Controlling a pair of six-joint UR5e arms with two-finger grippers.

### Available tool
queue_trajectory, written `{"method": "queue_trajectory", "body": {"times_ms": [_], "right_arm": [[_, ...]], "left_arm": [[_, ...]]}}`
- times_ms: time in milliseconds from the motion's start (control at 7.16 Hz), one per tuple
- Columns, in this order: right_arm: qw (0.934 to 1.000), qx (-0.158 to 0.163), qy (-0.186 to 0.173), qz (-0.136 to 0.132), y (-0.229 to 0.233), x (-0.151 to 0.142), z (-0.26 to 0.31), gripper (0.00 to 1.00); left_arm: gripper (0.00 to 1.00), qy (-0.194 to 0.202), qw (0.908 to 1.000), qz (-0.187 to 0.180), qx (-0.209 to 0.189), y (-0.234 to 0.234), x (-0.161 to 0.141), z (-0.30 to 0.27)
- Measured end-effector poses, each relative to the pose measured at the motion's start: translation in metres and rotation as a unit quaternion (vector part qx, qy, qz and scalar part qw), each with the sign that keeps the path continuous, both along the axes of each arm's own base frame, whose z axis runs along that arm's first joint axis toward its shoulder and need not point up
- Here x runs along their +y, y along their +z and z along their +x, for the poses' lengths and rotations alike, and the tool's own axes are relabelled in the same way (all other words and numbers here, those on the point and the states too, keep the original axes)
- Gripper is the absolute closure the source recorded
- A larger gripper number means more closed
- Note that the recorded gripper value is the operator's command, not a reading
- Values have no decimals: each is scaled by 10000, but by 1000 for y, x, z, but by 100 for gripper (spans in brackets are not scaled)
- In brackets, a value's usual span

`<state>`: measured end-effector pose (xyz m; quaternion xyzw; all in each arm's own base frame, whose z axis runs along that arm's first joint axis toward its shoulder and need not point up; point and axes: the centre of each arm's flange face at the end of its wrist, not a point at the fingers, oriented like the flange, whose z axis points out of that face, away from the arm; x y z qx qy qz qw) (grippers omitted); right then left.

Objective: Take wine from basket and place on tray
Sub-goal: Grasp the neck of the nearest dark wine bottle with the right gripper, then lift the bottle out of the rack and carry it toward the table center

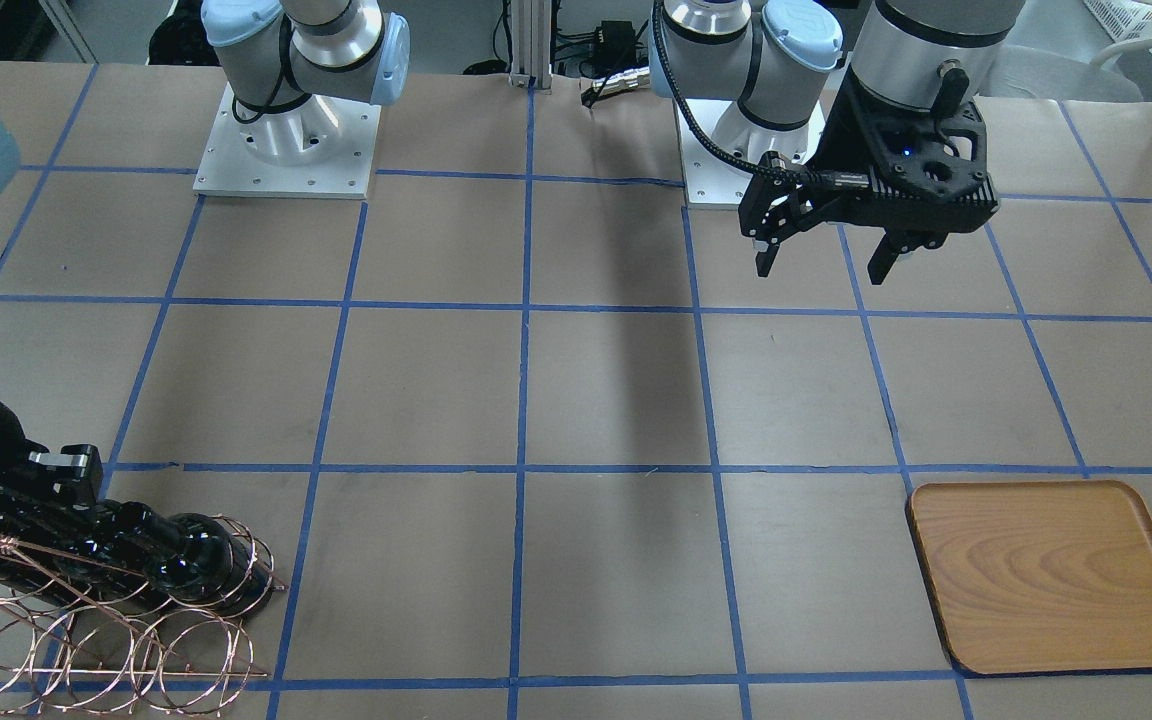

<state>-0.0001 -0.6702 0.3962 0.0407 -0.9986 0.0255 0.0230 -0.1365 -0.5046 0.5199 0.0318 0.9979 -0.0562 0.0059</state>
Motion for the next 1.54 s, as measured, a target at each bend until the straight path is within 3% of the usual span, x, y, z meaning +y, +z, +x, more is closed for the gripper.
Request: {"method": "queue_trajectory", "body": {"times_ms": [279, 559, 838, 1118, 1537], "right_arm": [[10000, 35, -2, 18, 3, 2, 0, 85], [9999, 57, -6, -142, 27, 11, 2, 84], [9993, 102, -9, -364, 86, 38, 7, 84], [9992, 123, -11, -368, 141, 72, 14, 87], [9991, 88, -364, 221, 150, 134, 40, 93]], "left_arm": [[0, -1, 10000, 6, -9, -1, 0, 0], [0, 1, 10000, 8, -9, -1, 0, 0], [0, -3, 10000, 8, -9, -1, 0, 0], [0, 8, 10000, 5, -21, -1, -1, 2], [0, 206, 9998, -6, -35, 0, -5, 22]]}}
